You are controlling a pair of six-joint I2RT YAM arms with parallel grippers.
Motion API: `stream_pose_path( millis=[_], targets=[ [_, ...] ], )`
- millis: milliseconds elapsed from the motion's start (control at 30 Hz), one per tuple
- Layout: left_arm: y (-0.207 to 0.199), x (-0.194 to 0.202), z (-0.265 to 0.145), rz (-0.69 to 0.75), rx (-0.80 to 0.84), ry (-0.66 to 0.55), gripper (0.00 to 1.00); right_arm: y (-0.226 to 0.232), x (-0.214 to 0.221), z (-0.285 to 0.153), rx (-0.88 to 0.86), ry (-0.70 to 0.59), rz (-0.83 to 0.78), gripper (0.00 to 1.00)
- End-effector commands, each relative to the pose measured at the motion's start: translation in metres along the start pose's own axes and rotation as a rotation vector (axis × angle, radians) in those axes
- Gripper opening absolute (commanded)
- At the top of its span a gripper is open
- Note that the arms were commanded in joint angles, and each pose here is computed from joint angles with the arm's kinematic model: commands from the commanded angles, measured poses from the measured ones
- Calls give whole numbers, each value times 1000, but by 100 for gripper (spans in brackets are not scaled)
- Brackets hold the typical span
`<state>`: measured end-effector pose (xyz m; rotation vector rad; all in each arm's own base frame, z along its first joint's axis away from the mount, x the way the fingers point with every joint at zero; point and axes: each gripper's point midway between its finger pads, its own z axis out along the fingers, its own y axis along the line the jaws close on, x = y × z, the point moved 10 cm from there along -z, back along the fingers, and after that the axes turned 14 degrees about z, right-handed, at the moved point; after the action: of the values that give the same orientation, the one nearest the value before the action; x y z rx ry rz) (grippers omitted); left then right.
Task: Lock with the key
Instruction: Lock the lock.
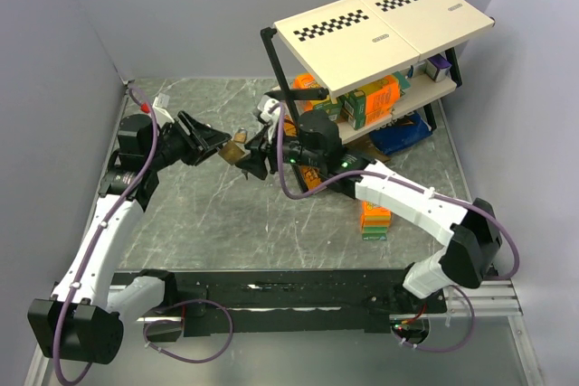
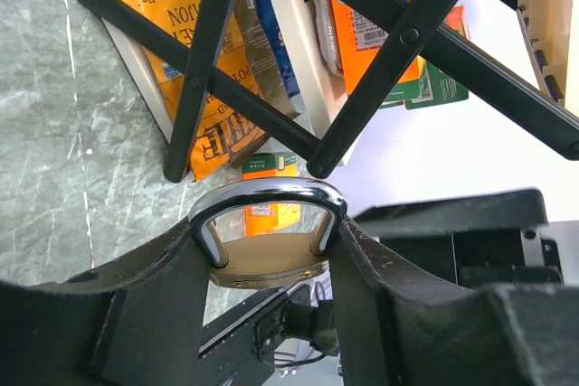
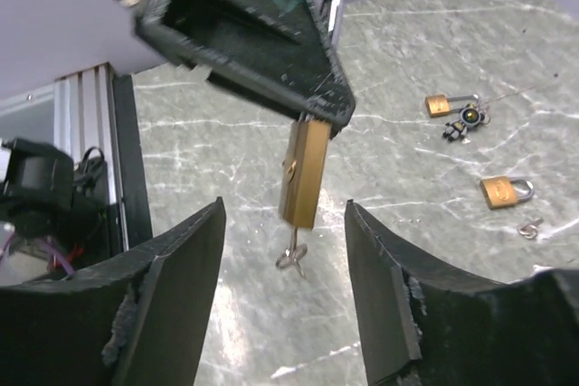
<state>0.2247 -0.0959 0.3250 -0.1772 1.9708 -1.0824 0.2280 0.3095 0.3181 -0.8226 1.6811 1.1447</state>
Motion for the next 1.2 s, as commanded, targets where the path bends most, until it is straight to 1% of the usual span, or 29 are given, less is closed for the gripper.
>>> stream_pose_path(
  millis=[0, 133, 200, 400, 433, 667, 733, 767, 833, 867, 967, 1033, 1167],
  targets=[
    [-26, -16, -12, 58, 114, -67, 1, 11, -2, -17, -83, 3, -63, 60],
    [-27, -16, -12, 46, 129, -71, 1, 10, 0, -15, -93, 19, -55, 53],
    [-28, -17, -12, 44, 140, -71, 1, 8, 2, -12, -87, 26, -54, 52],
    [-28, -15, -13, 36, 148, -59, 1, 5, 1, -7, -73, 25, -51, 38],
    [-29, -14, -14, 34, 152, -60, 1, 5, 0, -6, -69, 23, -49, 37],
    [-31, -14, -15, 25, 169, -61, 1, 2, 2, -1, -59, 39, -39, 36],
    [-32, -15, -15, 26, 176, -65, 1, 0, 4, 0, -45, 46, -32, 40],
    [-32, -15, -16, 25, 176, -66, 1, 0, 5, -1, -45, 47, -31, 40],
    [-32, -15, -15, 19, 180, -62, 1, 0, 6, -1, -43, 47, -29, 35],
    [-33, -15, -15, 18, 183, -63, 1, 0, 6, -1, -44, 45, -30, 30],
    [-31, -14, -14, 13, 179, -59, 1, 0, 4, 0, -43, 35, -31, 21],
    [-29, -13, -14, 12, 174, -58, 1, 0, 3, 1, -46, 32, -33, 18],
    [-28, -14, -14, 0, 150, -70, 1, 1, 2, 1, -53, 32, -41, 0]
  ],
)
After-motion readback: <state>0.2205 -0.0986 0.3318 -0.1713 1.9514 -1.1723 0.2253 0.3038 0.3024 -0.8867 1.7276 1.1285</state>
